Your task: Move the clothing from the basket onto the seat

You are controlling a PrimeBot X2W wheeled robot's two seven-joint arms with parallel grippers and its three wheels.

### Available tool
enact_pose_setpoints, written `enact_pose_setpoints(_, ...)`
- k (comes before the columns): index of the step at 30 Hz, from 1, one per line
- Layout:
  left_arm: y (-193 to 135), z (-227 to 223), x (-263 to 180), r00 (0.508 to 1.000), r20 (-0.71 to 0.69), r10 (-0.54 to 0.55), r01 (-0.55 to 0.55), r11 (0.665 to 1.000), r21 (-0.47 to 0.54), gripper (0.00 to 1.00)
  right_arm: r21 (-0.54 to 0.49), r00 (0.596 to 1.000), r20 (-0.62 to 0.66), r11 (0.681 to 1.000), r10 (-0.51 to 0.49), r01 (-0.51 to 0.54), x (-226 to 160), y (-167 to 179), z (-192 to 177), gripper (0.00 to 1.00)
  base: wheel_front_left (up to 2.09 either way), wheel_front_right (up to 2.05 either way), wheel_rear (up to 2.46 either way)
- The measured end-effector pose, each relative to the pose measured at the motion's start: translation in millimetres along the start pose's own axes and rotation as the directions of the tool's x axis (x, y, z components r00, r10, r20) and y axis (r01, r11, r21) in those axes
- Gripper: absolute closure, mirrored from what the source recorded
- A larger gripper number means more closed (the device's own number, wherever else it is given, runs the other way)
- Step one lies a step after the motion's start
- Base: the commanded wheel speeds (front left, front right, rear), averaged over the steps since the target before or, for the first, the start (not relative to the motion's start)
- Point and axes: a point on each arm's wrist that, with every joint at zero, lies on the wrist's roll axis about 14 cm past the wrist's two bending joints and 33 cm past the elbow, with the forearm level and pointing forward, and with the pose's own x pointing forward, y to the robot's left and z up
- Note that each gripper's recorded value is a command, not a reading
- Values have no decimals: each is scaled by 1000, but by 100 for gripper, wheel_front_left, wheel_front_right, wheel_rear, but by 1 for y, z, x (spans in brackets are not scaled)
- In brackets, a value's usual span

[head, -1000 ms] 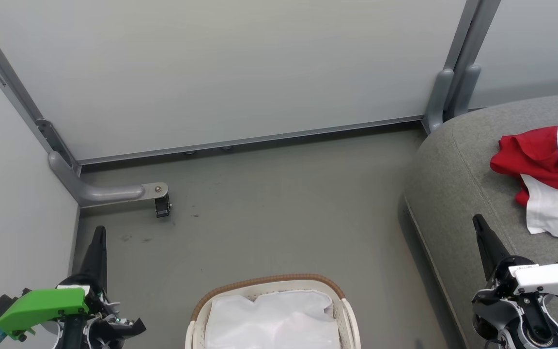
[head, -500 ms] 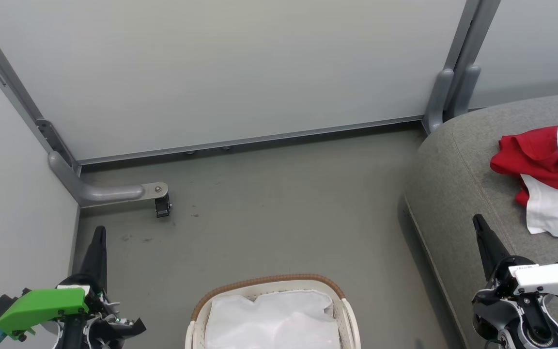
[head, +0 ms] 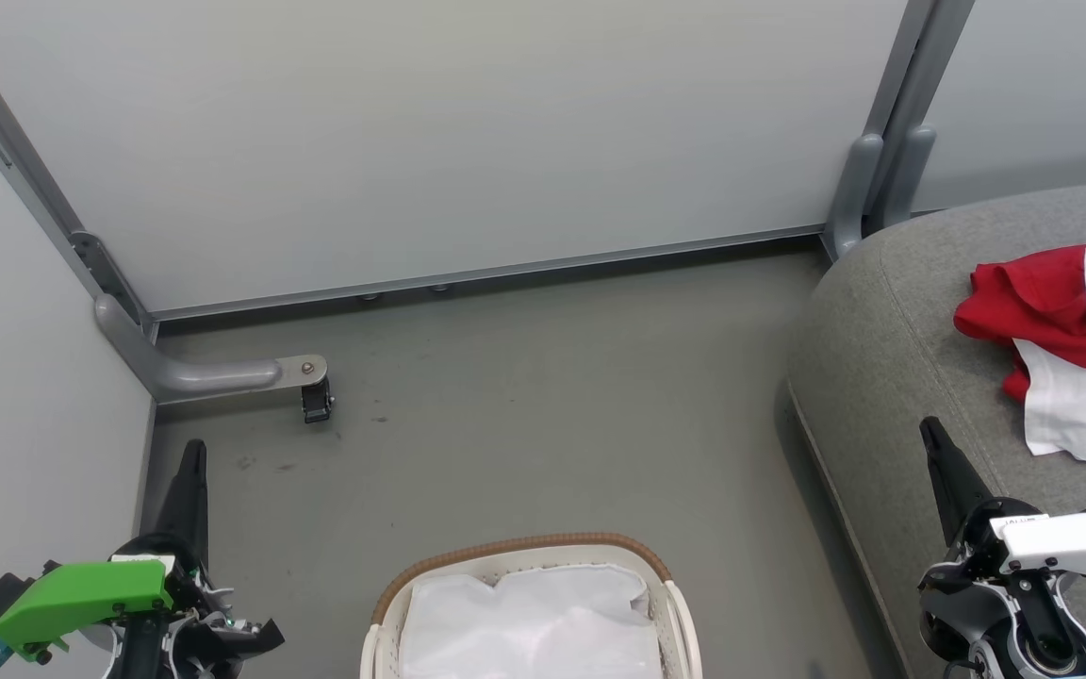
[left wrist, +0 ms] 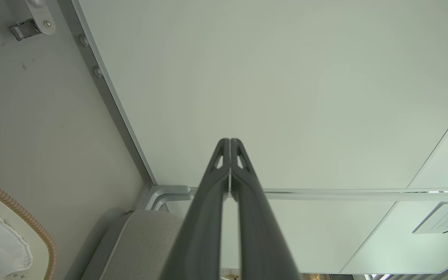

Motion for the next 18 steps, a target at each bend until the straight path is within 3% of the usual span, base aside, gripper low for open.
enact_pose_setpoints(18,0,0,0,1000,0,0,0,1000,0,100,0,1000,0,1000,0,0,0,0,0,100,0,0,0)
